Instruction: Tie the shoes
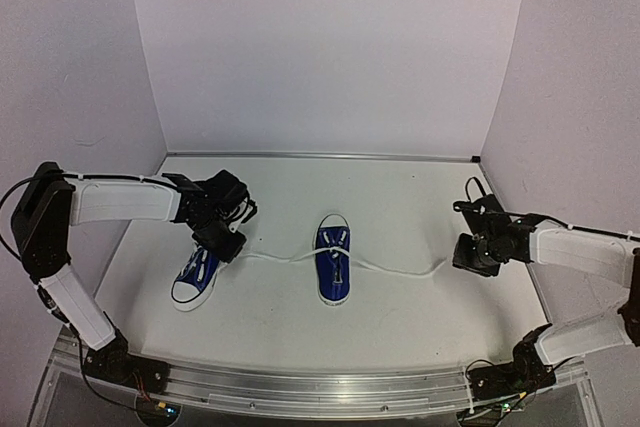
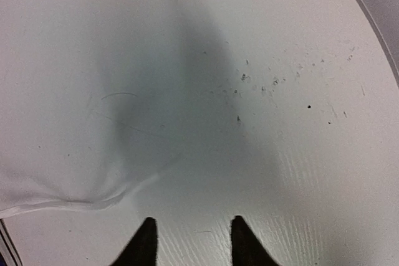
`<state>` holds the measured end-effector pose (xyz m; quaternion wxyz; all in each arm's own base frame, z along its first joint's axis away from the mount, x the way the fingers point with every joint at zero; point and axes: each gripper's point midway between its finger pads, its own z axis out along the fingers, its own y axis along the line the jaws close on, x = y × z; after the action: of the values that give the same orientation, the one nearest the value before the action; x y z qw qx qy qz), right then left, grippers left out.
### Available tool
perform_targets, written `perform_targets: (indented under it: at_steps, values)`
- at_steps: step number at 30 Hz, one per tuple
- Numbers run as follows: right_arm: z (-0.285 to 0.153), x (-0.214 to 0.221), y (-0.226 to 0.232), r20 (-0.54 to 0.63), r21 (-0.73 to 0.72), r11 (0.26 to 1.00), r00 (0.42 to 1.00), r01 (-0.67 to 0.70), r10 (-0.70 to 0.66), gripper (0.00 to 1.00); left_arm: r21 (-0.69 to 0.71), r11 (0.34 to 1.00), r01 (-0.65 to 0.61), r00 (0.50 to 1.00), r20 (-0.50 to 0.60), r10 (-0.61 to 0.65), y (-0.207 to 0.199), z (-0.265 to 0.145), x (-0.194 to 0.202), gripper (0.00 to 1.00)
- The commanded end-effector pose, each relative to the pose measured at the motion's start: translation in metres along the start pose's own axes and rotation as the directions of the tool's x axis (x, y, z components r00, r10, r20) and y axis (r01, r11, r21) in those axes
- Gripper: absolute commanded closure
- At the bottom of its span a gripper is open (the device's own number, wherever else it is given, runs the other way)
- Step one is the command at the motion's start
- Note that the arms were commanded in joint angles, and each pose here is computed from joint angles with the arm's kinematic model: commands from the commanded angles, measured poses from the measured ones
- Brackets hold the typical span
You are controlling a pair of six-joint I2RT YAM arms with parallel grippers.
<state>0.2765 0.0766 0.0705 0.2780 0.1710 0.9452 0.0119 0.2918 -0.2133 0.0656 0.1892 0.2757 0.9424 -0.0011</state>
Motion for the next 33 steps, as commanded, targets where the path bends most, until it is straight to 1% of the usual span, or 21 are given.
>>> perform_targets:
  at_steps: [1, 3, 4, 6, 7, 8, 11, 14, 16, 17, 18, 19, 21, 24, 26, 28, 30, 33]
  values:
    - [-0.011, -0.019, 0.025, 0.041, -0.111, 0.994, 0.999, 0.024, -0.020, 0.33, 0.068, 0.998, -0.002, 0.999, 0.035, 0.000, -0.009, -0.015, -0.013, 0.64]
    - [-0.019, -0.024, 0.027, 0.066, -0.136, 0.990, 0.998, 0.030, -0.021, 0.17, 0.044, 0.999, 0.011, 0.998, 0.068, -0.014, -0.003, -0.028, -0.018, 0.48]
    - [-0.024, -0.028, 0.030, 0.080, -0.156, 0.987, 0.996, 0.038, -0.026, 0.11, 0.035, 0.999, 0.017, 0.995, 0.094, -0.020, 0.000, -0.035, -0.023, 0.34]
    - [-0.033, -0.034, 0.038, 0.111, -0.205, 0.976, 0.993, 0.070, -0.048, 0.04, 0.039, 0.999, 0.021, 0.986, 0.166, -0.027, 0.002, -0.051, -0.035, 0.03]
    - [-0.039, -0.038, 0.043, 0.129, -0.235, 0.969, 0.990, 0.081, -0.051, 0.02, 0.047, 0.999, 0.022, 0.976, 0.215, -0.032, 0.002, -0.061, -0.044, 0.01]
    - [-0.045, -0.042, 0.048, 0.147, -0.261, 0.960, 0.987, 0.098, -0.061, 0.02, 0.046, 0.998, 0.030, 0.965, 0.260, -0.041, 0.004, -0.068, -0.052, 0.01]
    - [-0.057, -0.053, 0.060, 0.190, -0.309, 0.941, 0.978, 0.138, -0.081, 0.02, 0.028, 0.998, 0.060, 0.898, 0.435, -0.066, 0.013, -0.098, -0.083, 0.00]
    - [-0.066, -0.062, 0.075, 0.219, -0.356, 0.916, 0.970, 0.183, -0.109, 0.02, 0.076, 0.997, 0.015, 0.827, 0.560, -0.055, 0.004, -0.114, -0.108, 0.00]
    - [-0.070, -0.066, 0.085, 0.227, -0.384, 0.899, 0.965, 0.212, -0.130, 0.02, 0.063, 0.997, -0.046, 0.789, 0.615, -0.002, -0.002, -0.116, -0.123, 0.00]
    - [-0.071, -0.068, 0.089, 0.231, -0.391, 0.892, 0.962, 0.226, -0.143, 0.02, 0.050, 0.995, -0.090, 0.783, 0.620, 0.040, -0.006, -0.115, -0.128, 0.00]
    - [-0.072, -0.070, 0.093, 0.236, -0.398, 0.885, 0.959, 0.242, -0.156, 0.02, 0.049, 0.988, -0.146, 0.790, 0.607, 0.087, -0.012, -0.110, -0.131, 0.00]
    - [-0.074, -0.073, 0.096, 0.243, -0.405, 0.878, 0.956, 0.256, -0.166, 0.02, 0.063, 0.976, -0.208, 0.796, 0.590, 0.132, -0.021, -0.104, -0.132, 0.00]
    - [-0.079, -0.075, 0.102, 0.254, -0.427, 0.861, 0.951, 0.276, -0.179, 0.02, 0.114, 0.940, -0.322, 0.788, 0.582, 0.199, -0.042, -0.090, -0.130, 0.00]
    - [-0.086, -0.073, 0.113, 0.270, -0.481, 0.822, 0.943, 0.305, -0.192, 0.02, 0.145, 0.869, -0.474, 0.749, 0.586, 0.310, -0.073, -0.062, -0.119, 0.01]
    - [-0.084, -0.070, 0.117, 0.260, -0.500, 0.809, 0.944, 0.310, -0.201, 0.02, 0.150, 0.809, -0.569, 0.708, 0.589, 0.389, -0.094, -0.046, -0.112, 0.01]
    - [-0.079, -0.064, 0.120, 0.236, -0.513, 0.802, 0.949, 0.306, -0.211, 0.02, 0.165, 0.751, -0.639, 0.675, 0.589, 0.444, -0.109, -0.030, -0.107, 0.06]
    - [-0.074, -0.059, 0.123, 0.209, -0.528, 0.795, 0.953, 0.298, -0.219, 0.02, 0.170, 0.686, -0.707, 0.628, 0.597, 0.499, -0.121, -0.017, -0.102, 0.15]
    - [-0.070, -0.051, 0.127, 0.178, -0.558, 0.780, 0.959, 0.284, -0.221, 0.02, 0.186, 0.627, -0.756, 0.595, 0.596, 0.540, -0.131, -0.001, -0.101, 0.28]
